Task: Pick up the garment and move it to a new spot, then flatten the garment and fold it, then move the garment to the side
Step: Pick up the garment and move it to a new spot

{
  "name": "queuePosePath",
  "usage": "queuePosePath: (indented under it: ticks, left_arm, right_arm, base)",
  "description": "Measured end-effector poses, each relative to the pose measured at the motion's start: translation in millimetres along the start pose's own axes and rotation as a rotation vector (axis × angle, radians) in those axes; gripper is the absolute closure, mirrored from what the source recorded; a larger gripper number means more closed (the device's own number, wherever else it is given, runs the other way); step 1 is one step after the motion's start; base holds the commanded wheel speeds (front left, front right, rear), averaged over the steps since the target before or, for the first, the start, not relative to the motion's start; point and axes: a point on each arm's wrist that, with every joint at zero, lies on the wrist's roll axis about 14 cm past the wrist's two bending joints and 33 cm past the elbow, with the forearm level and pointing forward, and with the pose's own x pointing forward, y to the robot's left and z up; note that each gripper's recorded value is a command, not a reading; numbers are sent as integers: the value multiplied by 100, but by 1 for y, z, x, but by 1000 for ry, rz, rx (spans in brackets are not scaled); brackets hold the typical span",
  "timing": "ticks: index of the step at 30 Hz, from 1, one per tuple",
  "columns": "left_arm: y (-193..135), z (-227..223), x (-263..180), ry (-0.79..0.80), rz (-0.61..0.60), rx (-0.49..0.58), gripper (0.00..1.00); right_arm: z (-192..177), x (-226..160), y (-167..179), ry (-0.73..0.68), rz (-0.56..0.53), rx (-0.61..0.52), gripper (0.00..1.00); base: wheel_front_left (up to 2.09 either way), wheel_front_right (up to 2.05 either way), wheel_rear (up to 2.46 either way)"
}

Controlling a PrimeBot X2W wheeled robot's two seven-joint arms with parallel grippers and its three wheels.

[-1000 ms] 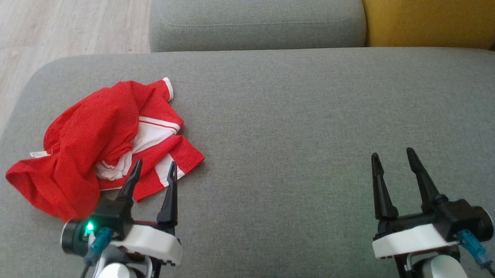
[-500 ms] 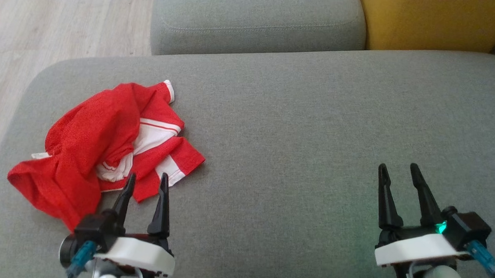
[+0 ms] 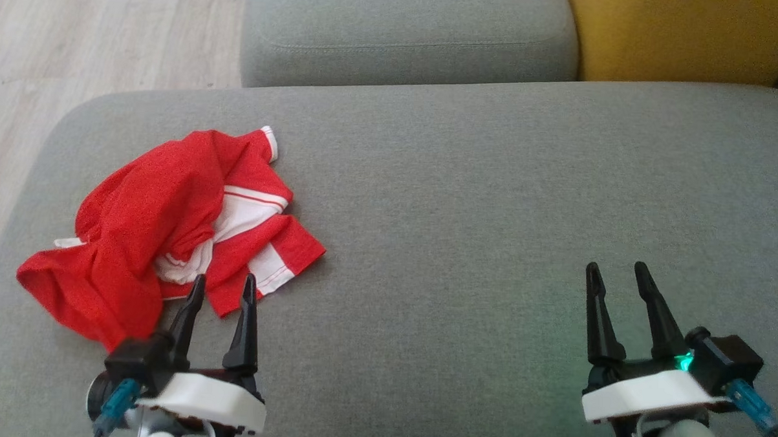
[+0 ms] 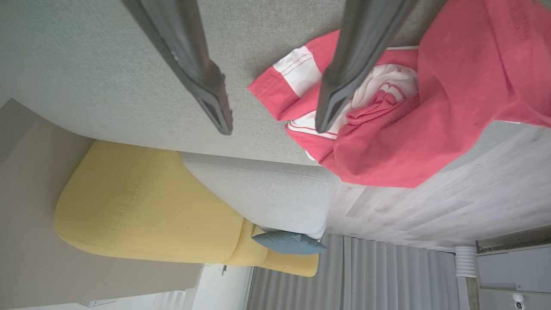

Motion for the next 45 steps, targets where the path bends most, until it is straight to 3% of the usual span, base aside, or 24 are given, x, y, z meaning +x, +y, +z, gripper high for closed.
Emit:
queuePosePath:
  ticks: [7,32,45]
  left_arm:
    - [17,0,-9,1,63,11,0]
    - [118,25,-87,-75,438,49,0]
    - [142,22,-89,-53,509,50,0]
  right_arm:
    - [-8,8,19,23,60,11,0]
    - [-46,24,146,156,437,115,0]
    - [-58,31,141,187,421,135,0]
  base:
    - [0,0,0]
    - [0,0,0]
    - [0,0,0]
